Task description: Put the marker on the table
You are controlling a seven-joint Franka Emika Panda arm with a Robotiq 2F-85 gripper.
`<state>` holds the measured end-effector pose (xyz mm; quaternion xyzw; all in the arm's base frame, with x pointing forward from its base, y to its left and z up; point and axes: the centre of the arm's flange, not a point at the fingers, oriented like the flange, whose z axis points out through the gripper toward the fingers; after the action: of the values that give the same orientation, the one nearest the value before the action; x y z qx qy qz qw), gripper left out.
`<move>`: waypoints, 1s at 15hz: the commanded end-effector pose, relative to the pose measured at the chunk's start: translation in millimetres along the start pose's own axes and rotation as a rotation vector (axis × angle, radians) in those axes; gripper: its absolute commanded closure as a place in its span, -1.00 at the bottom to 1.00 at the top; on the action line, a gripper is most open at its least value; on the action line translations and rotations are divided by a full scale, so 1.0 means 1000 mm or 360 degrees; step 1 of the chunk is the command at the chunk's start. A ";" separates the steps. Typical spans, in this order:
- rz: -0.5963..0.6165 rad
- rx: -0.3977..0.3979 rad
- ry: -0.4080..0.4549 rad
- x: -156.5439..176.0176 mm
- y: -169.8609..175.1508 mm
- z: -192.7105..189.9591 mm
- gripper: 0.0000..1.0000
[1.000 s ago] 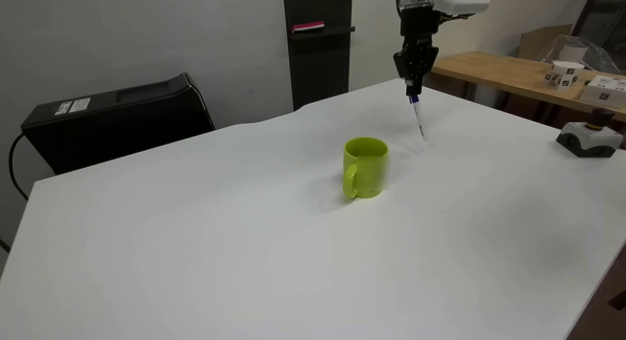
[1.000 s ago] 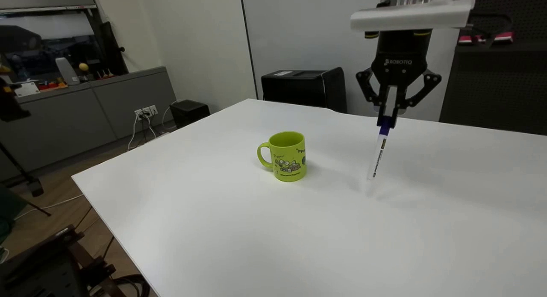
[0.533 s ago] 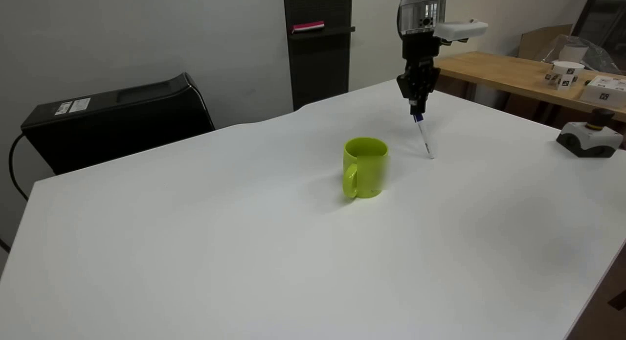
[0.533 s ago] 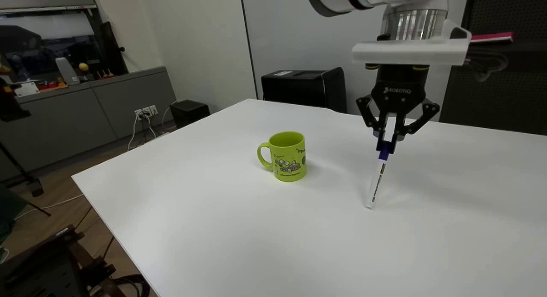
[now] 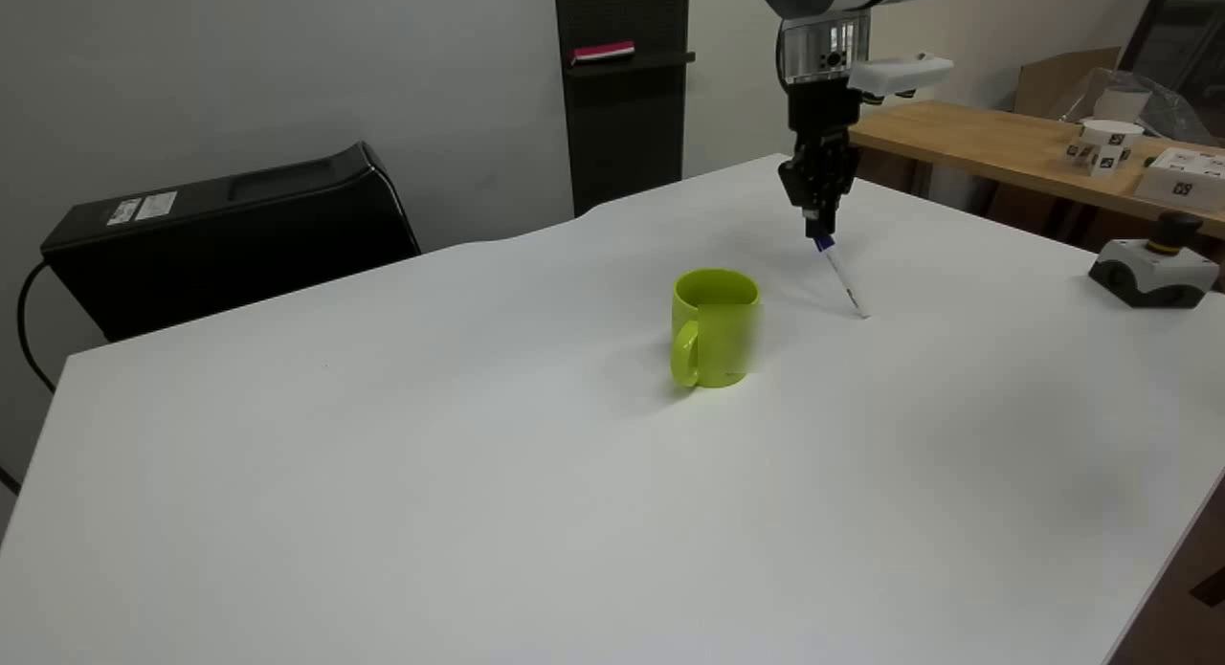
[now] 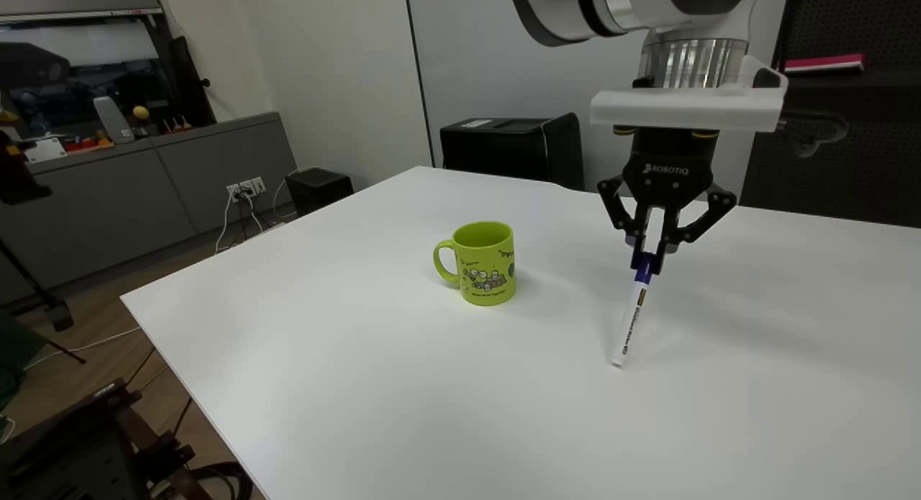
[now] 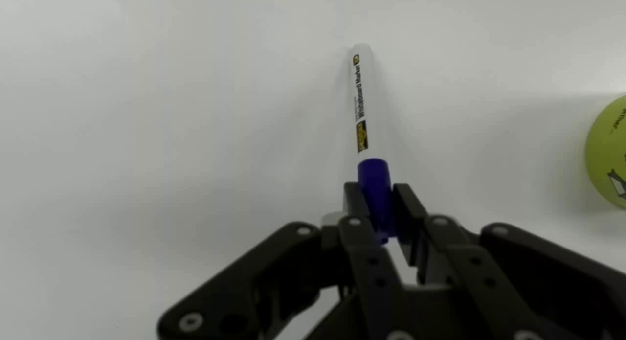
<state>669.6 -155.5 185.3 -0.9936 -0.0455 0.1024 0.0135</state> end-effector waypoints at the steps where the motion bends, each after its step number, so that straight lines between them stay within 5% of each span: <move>1: 0.0016 -0.0044 -0.0009 0.003 0.003 0.002 -0.03; 8: 0.0048 -0.0031 -0.0009 0.003 0.001 -0.017 -0.96; 15: 0.0063 -0.0029 0.0054 -0.006 -0.020 -0.102 -1.00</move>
<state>681.2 -147.8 247.4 -0.9948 -0.0459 0.0901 0.0082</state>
